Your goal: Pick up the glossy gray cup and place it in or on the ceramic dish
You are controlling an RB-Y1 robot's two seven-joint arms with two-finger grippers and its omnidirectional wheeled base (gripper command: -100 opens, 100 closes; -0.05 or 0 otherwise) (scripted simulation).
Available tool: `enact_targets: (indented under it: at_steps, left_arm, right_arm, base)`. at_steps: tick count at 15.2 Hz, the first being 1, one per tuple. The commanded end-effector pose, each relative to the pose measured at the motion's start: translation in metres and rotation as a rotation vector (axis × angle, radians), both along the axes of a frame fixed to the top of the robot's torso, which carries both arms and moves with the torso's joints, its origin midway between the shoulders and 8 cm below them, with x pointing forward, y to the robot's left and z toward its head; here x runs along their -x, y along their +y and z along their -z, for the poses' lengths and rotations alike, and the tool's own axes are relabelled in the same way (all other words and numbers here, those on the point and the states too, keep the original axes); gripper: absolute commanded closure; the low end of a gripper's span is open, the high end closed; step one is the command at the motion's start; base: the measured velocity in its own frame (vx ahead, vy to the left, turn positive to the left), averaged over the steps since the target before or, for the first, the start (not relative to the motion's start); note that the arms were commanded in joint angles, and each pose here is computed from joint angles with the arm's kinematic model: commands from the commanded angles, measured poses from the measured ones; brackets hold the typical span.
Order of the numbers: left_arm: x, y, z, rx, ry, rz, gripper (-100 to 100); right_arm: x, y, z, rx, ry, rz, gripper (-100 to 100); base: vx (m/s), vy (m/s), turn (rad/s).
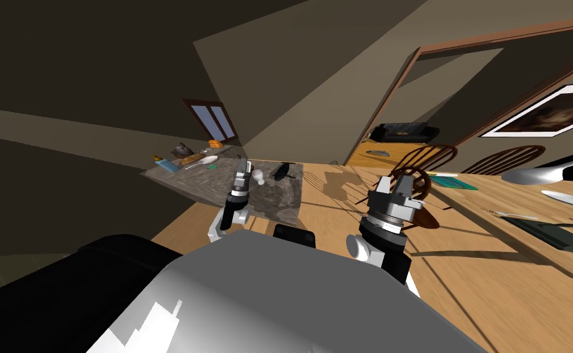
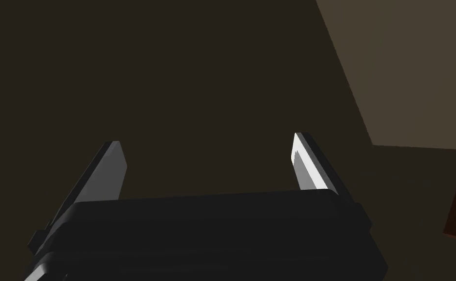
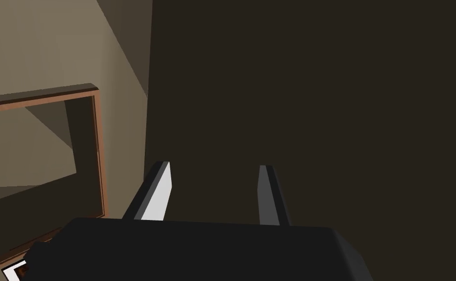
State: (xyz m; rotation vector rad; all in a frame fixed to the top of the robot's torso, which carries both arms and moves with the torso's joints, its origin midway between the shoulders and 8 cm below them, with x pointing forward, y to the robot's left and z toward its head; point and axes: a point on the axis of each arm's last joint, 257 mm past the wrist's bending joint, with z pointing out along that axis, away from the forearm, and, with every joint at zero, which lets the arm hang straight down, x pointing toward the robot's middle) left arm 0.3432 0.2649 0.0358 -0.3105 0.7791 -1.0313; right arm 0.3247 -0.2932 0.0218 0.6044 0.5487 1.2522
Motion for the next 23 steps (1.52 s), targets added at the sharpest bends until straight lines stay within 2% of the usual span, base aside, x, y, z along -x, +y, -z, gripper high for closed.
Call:
enact_targets:
  at_steps: [1, 4, 5, 6, 7, 8, 9, 12, 13, 14, 15, 16, 17, 18, 19, 20, 21, 22, 23]
  left_arm:
    - [-0.008, 0.000, 0.007, -0.031, 0.018, -0.019, -100]
    - [-0.024, 0.005, 0.025, -0.094, 0.060, -0.065, -100]
    - [-0.024, 0.005, 0.025, -0.094, 0.060, -0.065, -100]
    - [-0.032, 0.009, 0.035, -0.125, 0.081, -0.093, -100]
    - [-0.032, 0.009, 0.035, -0.125, 0.081, -0.093, -100]
    - [-0.040, 0.013, 0.045, -0.155, 0.104, -0.120, -100]
    - [-0.040, 0.013, 0.045, -0.156, 0.103, -0.121, -100]
    - [-0.055, 0.022, 0.067, -0.210, 0.152, -0.177, -100]
    - [-0.055, 0.022, 0.067, -0.218, 0.150, -0.183, -100]
    - [-0.063, 0.027, 0.078, -0.238, 0.177, -0.207, -100]
    - [-0.063, 0.027, 0.078, -0.249, 0.175, -0.215, -100]
    - [-0.071, 0.033, 0.090, -0.269, 0.203, -0.240, -100]
    - [-0.071, 0.033, 0.090, -0.280, 0.201, -0.248, -100]
    - [-0.078, 0.039, 0.102, -0.300, 0.230, -0.272, -100]
    - [-0.078, 0.039, 0.102, -0.312, 0.229, -0.281, -100]
    - [-0.085, 0.045, 0.115, -0.330, 0.259, -0.303, -100]
    - [-0.085, 0.045, 0.115, -0.344, 0.257, -0.313, -100]
    - [-0.092, 0.051, 0.127, -0.361, 0.289, -0.334, -100]
    - [-0.092, 0.051, 0.127, -0.377, 0.287, -0.345, -100]
  right_arm:
    - [0.000, 0.000, 0.000, 0.000, 0.000, 0.000, 0]
    - [0.000, 0.000, 0.000, 0.000, 0.000, 0.000, 0]
    - [0.000, 0.000, 0.000, 0.000, 0.000, 0.000, 0]
    - [0.000, 0.000, 0.000, 0.000, 0.000, 0.000, 0]
    - [0.000, 0.000, 0.000, 0.000, 0.000, 0.000, 0]
    - [0.000, 0.000, 0.000, 0.000, 0.000, 0.000, 0]
    - [0.000, 0.000, 0.000, 0.000, 0.000, 0.000, 0]
    - [0.000, 0.000, 0.000, 0.000, 0.000, 0.000, 0]
    - [0.000, 0.000, 0.000, 0.000, 0.000, 0.000, 0]
    - [0.000, 0.000, 0.000, 0.000, 0.000, 0.000, 0]
    - [0.000, 0.000, 0.000, 0.000, 0.000, 0.000, 0]
    - [0.000, 0.000, 0.000, 0.000, 0.000, 0.000, 0]
    - [0.000, 0.000, 0.000, 0.000, 0.000, 0.000, 0]
    - [0.000, 0.000, 0.000, 0.000, 0.000, 0.000, 0]
    - [0.000, 0.000, 0.000, 0.000, 0.000, 0.000, 0]
    - [0.000, 0.000, 0.000, 0.000, 0.000, 0.000, 0]
    - [0.000, 0.000, 0.000, 0.000, 0.000, 0.000, 0]
    - [0.000, 0.000, 0.000, 0.000, 0.000, 0.000, 0]
    - [0.000, 0.000, 0.000, 0.000, 0.000, 0.000, 0]
  base:
    - [-0.053, -0.053, -0.008]
    - [-0.051, -0.054, -0.010]
    - [-0.047, -0.056, -0.010]
    - [-0.045, -0.063, -0.010]
    - [-0.045, -0.059, -0.004]
    - [-0.043, -0.058, -0.008]
    - [-0.042, -0.047, -0.006]
    - [-0.038, -0.048, -0.006]
    - [-0.038, -0.041, -0.006]
    - [-0.034, -0.042, -0.004]
    - [-0.029, -0.039, -0.003]
    - [-0.028, -0.041, -0.004]
    - [-0.024, -0.037, -0.001]
    - [-0.022, -0.033, 0.000]
    - [-0.020, -0.029, 0.001]
    - [-0.015, -0.027, 0.000]
    - [-0.013, -0.025, 0.003]
    - [-0.011, -0.023, 0.004]
    - [-0.009, -0.020, 0.004]
